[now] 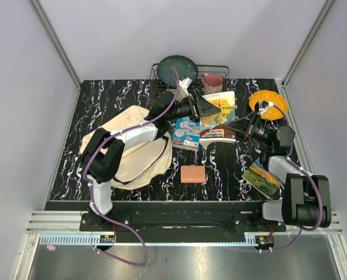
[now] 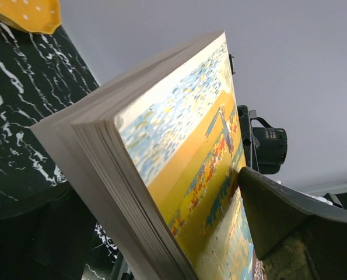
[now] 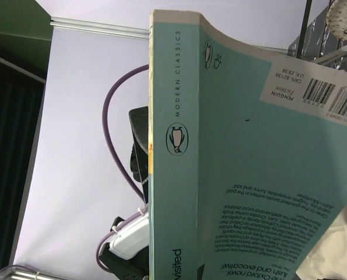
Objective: Pack the student bag
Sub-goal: Pick up the book from the center of the board.
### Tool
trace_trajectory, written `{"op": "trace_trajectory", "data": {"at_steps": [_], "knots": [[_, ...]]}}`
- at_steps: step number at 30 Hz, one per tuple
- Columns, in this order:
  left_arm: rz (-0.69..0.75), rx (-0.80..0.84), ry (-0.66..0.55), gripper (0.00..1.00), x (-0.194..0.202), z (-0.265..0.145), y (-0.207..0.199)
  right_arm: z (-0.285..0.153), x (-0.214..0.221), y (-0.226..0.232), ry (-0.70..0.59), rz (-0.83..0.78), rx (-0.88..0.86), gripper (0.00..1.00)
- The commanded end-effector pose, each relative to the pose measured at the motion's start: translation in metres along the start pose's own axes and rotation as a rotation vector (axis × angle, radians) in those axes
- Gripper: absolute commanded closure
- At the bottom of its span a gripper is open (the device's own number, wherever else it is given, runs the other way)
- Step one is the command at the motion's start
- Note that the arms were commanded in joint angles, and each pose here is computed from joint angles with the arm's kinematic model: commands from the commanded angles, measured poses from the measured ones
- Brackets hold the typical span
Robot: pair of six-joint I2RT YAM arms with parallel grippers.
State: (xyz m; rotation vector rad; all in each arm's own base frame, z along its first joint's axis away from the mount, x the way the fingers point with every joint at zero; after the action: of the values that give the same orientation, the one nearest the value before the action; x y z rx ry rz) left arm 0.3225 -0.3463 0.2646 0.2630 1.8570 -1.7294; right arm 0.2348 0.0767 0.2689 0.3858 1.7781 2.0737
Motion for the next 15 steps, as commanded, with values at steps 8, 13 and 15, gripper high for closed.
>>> {"op": "trace_trajectory", "data": {"at_steps": [8, 13, 15], "knots": [[-0.032, 0.111, 0.078, 0.01, 0.016, -0.001, 0.000, 0.004, 0.015, 0.054, 0.064, -0.420, -0.187, 1.00], [-0.066, 0.052, 0.080, 0.01, 0.033, -0.015, 0.011, 0.006, 0.013, 0.063, 0.069, -0.454, -0.197, 1.00], [-0.068, 0.059, 0.057, 0.01, 0.036, -0.021, 0.014, 0.006, 0.013, 0.064, 0.066, -0.453, -0.198, 1.00]]}}
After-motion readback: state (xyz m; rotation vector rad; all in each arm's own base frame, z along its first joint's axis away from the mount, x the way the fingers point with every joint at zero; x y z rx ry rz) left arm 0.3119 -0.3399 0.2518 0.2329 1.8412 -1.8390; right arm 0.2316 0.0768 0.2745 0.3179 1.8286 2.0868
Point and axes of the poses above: each gripper's point midway between its finger pads, its own z axis out along the fingers, its own y axis along the line the jaws close on, x = y × z, the point moved 9 cm from there along -z, back along the fingers, and after that the axes turned 7 degrees about z, right-handed, at the moved point
